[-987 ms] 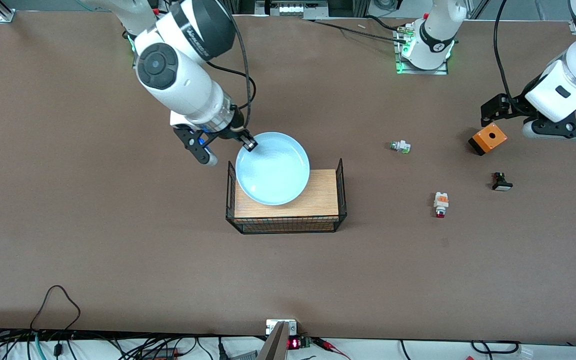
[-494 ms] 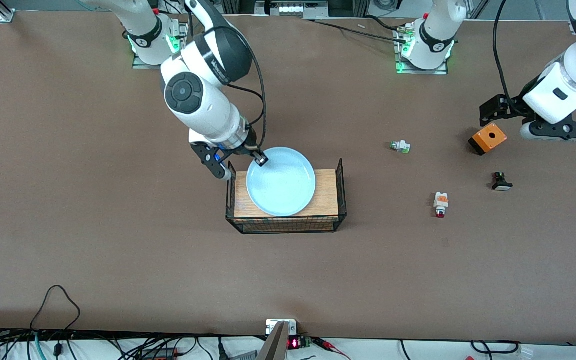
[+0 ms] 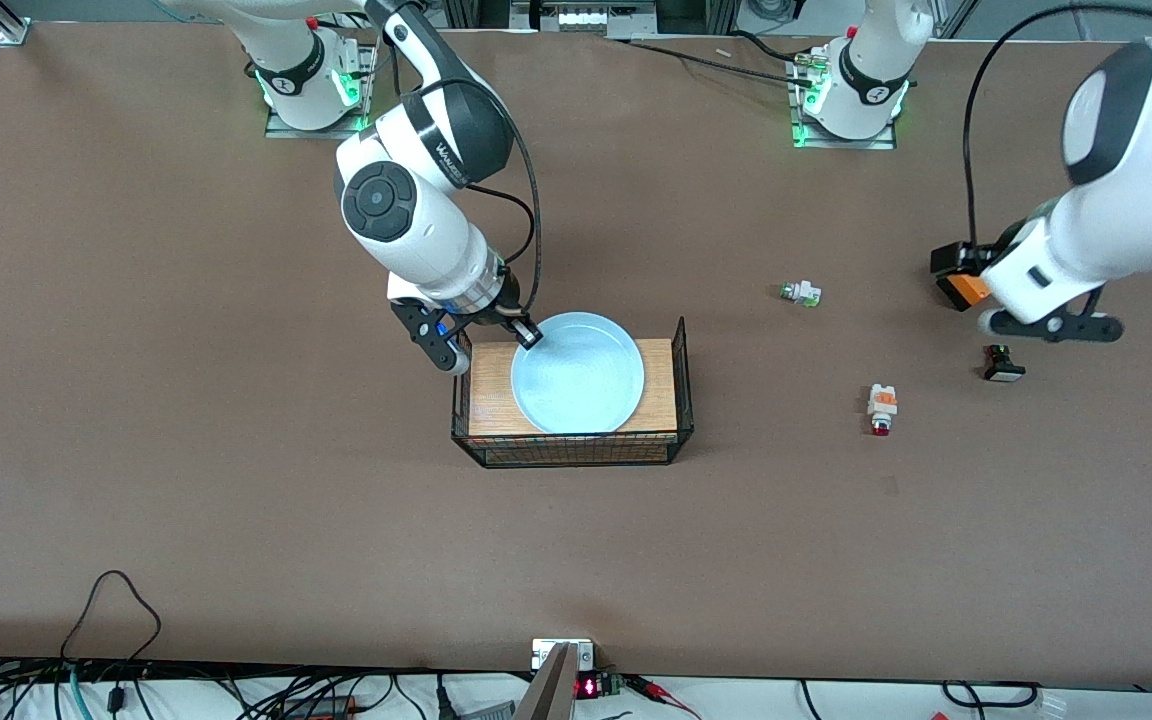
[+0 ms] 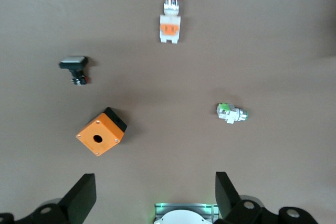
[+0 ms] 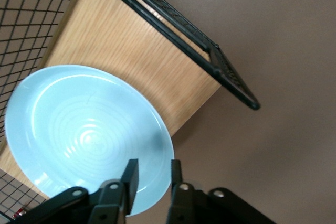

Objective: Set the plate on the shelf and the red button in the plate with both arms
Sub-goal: 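Lower the plate into the basket while the left gripper reaches out, then grasp the red button with the left gripper while the right gripper withdraws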

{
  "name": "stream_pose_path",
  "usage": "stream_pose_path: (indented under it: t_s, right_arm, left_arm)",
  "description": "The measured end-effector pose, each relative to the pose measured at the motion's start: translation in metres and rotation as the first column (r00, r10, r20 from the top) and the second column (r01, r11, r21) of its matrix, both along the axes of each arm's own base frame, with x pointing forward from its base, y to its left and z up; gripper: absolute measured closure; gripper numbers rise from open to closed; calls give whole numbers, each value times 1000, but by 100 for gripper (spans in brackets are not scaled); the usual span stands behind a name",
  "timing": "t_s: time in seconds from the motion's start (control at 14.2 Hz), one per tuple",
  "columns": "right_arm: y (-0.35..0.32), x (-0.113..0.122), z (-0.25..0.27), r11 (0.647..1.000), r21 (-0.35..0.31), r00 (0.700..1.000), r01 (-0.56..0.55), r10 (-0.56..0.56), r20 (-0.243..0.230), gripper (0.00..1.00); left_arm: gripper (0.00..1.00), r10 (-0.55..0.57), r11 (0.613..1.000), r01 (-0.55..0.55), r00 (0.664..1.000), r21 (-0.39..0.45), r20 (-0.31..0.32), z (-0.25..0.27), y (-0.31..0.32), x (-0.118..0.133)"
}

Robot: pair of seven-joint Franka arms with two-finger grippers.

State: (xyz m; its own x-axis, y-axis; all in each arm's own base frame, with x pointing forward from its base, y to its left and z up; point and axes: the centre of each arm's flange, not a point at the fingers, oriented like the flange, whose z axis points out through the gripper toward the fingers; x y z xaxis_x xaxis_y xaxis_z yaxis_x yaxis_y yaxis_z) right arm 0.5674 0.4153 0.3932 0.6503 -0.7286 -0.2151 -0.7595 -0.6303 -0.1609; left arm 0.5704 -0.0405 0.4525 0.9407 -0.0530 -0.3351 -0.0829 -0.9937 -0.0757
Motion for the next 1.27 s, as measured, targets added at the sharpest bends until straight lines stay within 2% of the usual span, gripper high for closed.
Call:
stream_pose_path:
  t_s: [0.07,0.21,0.42,0.63,0.78,0.92,1.13,1.27]
  right_arm:
    - [-1,2,8,1000,6,1000,3,-3,11,53]
    - [-9,3,36,1000,8,1000,-3,3,18,33]
    - [-48,3,99,995,-26,994,-99,100,37,2]
    - [-117,16,137,966,-75,967,-246,250,40,0]
    - [-170,32,143,924,-144,930,-356,365,45,0]
    - [-221,45,142,876,-179,887,-448,460,31,0]
    - [-290,55,141,816,-187,831,-547,556,-9,0]
    - [-326,56,146,766,-210,788,-608,615,-36,0]
  left_arm:
    - [0,-11,1000,11,1000,-5,-9,-23,-1,8]
    - [0,-54,998,54,998,-27,20,-68,-3,27]
    - [0,-95,993,102,987,-50,131,-138,-4,37]
    - [0,-138,986,156,964,-66,228,-194,-4,32]
    - [0,-165,979,190,950,-71,266,-218,5,35]
    - [0,-176,976,204,944,-75,280,-240,15,37]
    - [2,-174,976,204,944,-82,280,-272,24,35]
    - [18,-175,975,205,945,-84,277,-281,23,34]
